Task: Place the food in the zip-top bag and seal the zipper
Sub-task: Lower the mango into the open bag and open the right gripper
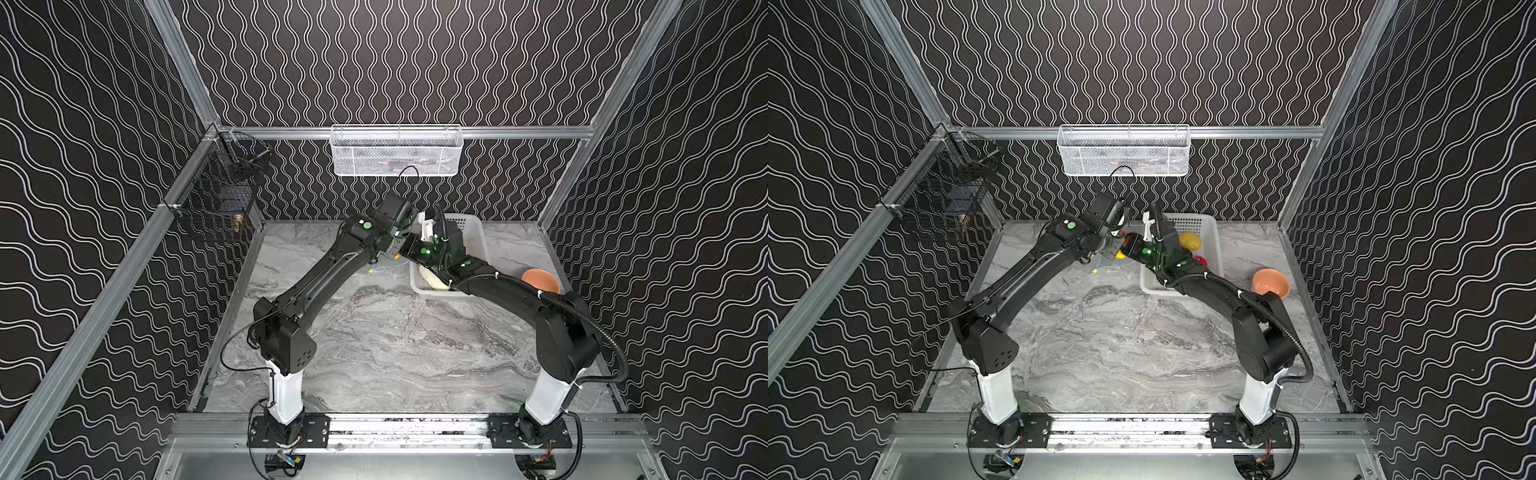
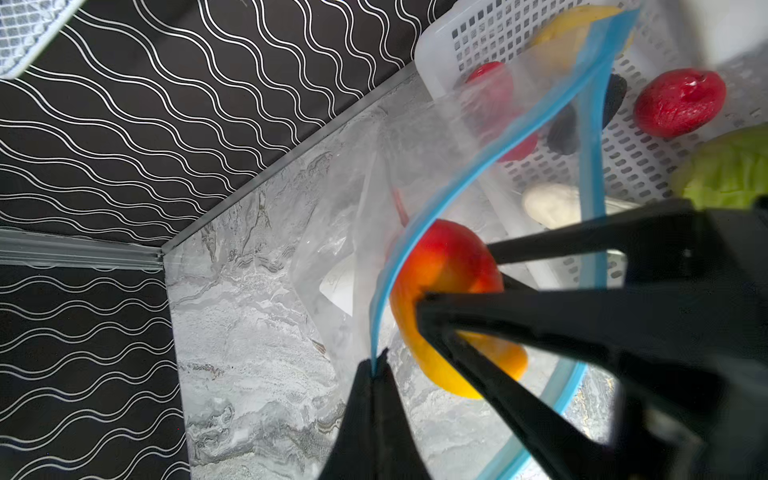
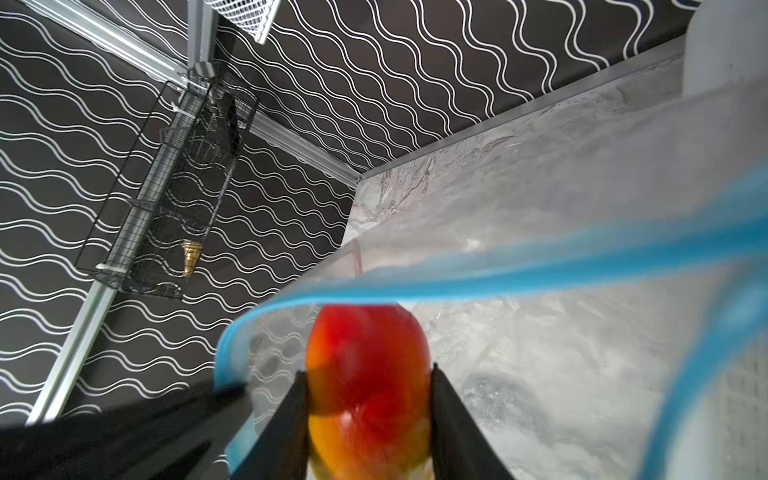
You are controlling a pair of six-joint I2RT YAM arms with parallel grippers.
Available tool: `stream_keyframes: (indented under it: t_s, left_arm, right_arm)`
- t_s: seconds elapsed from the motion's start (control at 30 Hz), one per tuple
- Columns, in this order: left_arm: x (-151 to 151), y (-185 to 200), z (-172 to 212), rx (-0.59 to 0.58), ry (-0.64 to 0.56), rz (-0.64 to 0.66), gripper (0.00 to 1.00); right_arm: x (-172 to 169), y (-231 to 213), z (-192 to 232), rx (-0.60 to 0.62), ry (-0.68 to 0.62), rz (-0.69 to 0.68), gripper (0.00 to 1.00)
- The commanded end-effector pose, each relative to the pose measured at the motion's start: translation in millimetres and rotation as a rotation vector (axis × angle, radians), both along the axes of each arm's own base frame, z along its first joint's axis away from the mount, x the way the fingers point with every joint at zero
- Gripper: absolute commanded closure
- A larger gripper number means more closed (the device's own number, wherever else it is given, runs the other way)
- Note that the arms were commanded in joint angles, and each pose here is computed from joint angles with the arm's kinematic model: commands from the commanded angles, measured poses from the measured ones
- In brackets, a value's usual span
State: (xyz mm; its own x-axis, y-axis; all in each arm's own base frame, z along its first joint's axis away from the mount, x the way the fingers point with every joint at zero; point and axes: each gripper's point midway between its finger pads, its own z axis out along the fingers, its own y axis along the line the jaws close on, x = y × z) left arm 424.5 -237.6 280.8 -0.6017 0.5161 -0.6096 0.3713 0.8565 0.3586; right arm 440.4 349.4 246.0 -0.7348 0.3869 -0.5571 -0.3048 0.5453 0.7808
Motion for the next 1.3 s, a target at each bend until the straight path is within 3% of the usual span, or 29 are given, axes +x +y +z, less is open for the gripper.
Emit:
stream_keyframes:
  t_s: [0.0,0.1,0.27,0.4,0.53,0.6,0.83,1.27]
  left_arm:
    - [-4,1,8,-0.007,-0.012,-0.010,1.00]
    - [-4,4,11,-0.002,-0.024,-0.002,1.00]
    - [-5,7,14,0.000,-0.035,0.002,1.00]
    - [-5,8,14,0.005,-0.038,0.005,1.00]
    - [-4,7,13,0.006,-0.036,0.005,1.00]
    - [-3,6,11,0.007,-0.031,0.005,1.00]
    - [-3,5,11,0.008,-0.030,0.005,1.00]
    - [-3,7,10,0.011,-0.032,0.008,1.00]
  right_arm:
    - [4,3,-4,-0.009,0.023,-0.011,1.00]
    - [6,5,-5,-0.007,0.024,-0.022,0.99]
    - [8,10,-2,-0.002,0.020,-0.008,0.62]
    - [5,12,6,0.011,0.002,0.003,0.47]
    - [3,10,8,0.000,-0.007,0.001,0.40]
    - [2,8,8,-0.013,-0.001,-0.003,0.30]
    - [-3,2,10,-0.027,-0.005,-0.011,0.18]
    - [-23,-28,40,-0.062,-0.107,-0.048,0.09]
